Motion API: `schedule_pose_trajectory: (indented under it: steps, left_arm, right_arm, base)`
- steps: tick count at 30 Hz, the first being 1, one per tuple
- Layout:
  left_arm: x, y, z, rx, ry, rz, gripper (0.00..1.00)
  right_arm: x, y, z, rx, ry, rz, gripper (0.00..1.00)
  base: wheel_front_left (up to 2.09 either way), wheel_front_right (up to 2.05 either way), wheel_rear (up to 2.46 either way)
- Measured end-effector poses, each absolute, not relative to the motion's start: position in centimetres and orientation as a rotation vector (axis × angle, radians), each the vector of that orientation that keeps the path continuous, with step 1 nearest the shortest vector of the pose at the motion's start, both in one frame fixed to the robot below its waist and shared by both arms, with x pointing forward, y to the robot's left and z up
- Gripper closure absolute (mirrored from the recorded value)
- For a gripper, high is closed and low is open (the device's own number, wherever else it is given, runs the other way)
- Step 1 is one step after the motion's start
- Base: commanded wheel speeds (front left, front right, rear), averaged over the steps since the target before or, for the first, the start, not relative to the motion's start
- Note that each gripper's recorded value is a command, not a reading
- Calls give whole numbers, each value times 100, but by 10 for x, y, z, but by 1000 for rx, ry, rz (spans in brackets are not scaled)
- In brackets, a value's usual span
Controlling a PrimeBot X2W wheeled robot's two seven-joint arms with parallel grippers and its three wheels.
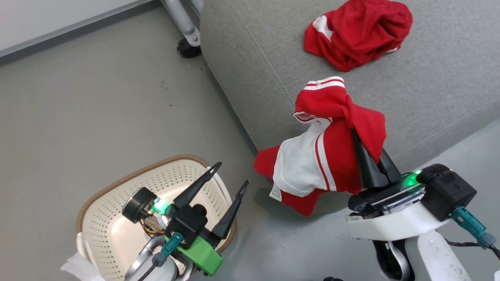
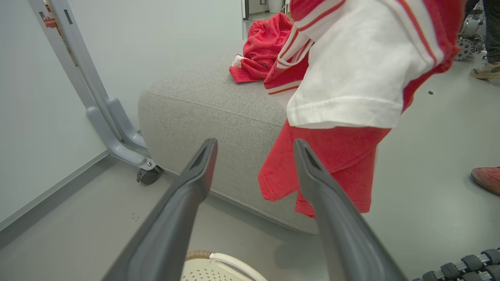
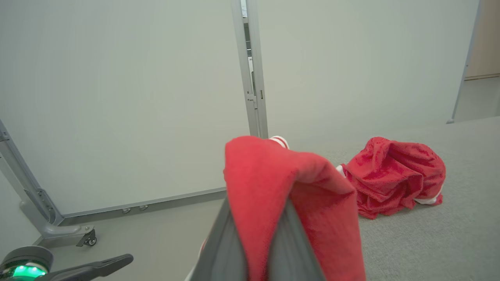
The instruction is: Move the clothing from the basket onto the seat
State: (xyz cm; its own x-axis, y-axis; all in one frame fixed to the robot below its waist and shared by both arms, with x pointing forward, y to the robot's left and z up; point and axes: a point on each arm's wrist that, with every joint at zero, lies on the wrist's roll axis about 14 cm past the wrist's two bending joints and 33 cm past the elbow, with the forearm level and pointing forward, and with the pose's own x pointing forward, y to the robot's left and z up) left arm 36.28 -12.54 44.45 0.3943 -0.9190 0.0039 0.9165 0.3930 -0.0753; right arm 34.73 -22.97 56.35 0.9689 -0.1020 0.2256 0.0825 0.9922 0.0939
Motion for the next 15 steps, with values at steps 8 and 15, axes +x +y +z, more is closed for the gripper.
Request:
schedule_pose_trajectory:
  steps: [8,15]
  left_arm:
    - [344,-155,421,-94,91,-1314,0]
    - [337,-162,409,-127,119,-1389,0]
  right_arm:
    - [329,-263,552,36,-180,-237,100]
    - [330,-268,544,25,-147,-262,100]
  base:
    - [1,1,1]
    - [11,11,11]
